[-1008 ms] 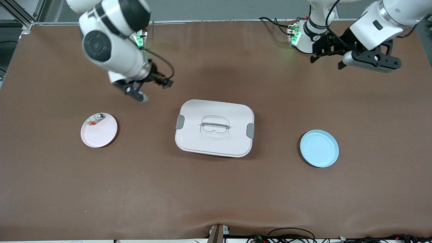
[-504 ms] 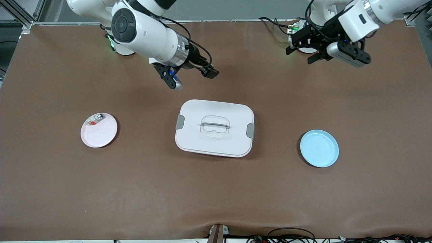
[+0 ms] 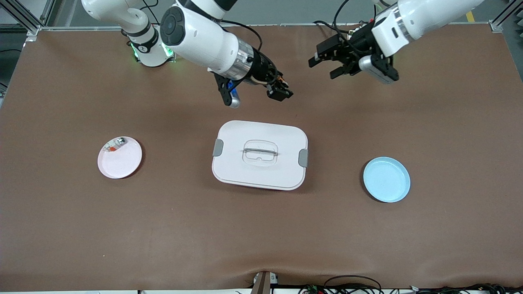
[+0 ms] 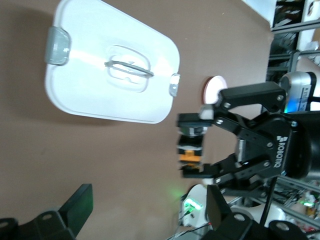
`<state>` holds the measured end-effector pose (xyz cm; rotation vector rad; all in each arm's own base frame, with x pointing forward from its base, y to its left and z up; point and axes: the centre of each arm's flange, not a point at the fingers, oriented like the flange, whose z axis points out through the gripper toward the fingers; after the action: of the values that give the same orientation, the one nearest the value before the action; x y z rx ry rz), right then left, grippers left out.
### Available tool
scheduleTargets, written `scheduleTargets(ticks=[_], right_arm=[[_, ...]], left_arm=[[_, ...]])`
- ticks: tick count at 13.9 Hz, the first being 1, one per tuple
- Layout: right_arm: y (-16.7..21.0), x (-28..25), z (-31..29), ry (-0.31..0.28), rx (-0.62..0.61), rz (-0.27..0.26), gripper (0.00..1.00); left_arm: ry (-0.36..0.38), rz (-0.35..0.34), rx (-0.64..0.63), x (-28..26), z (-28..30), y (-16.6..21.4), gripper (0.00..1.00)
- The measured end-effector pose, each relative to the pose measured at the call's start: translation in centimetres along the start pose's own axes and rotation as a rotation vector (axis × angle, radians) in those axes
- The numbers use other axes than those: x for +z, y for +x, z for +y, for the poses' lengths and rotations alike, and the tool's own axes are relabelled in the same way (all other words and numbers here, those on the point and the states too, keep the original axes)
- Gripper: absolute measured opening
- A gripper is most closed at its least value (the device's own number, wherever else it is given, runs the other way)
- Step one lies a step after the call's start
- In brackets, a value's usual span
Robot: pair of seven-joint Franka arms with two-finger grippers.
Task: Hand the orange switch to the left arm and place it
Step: 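Carry the switch over the box with the right gripper while the left gripper approaches, then grasp the switch with the left gripper while the right gripper releases it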
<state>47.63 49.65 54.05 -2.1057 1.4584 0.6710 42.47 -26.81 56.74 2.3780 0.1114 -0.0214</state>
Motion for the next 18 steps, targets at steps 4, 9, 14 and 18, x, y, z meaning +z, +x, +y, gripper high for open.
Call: scheduleTargets(ticks=[4,9,14,18], right_arm=[[-0.9,2.2,-0.6,0.026,0.033,-0.007,0.73],[-0.6,2.8,-0.8,0.021,0.038,-0.003,0.73],[-0.6,2.8,-0.8,0.022,0.039,-0.003,0.73],[-0.5,2.8,-0.9,0.021,0.039,-0.002,0.73]], left_arm=[[-0.055,0.02,-0.022,2.6,-0.1,-0.8,0.96],[-0.089,0.015,0.051,4.2,-2.2,-0.8,0.78],[-0.118,0.085,0.024,4.2,-2.9,0.0,0.71],[-0.139,0.114,0.021,5.7,-3.7,0.9,0.65]])
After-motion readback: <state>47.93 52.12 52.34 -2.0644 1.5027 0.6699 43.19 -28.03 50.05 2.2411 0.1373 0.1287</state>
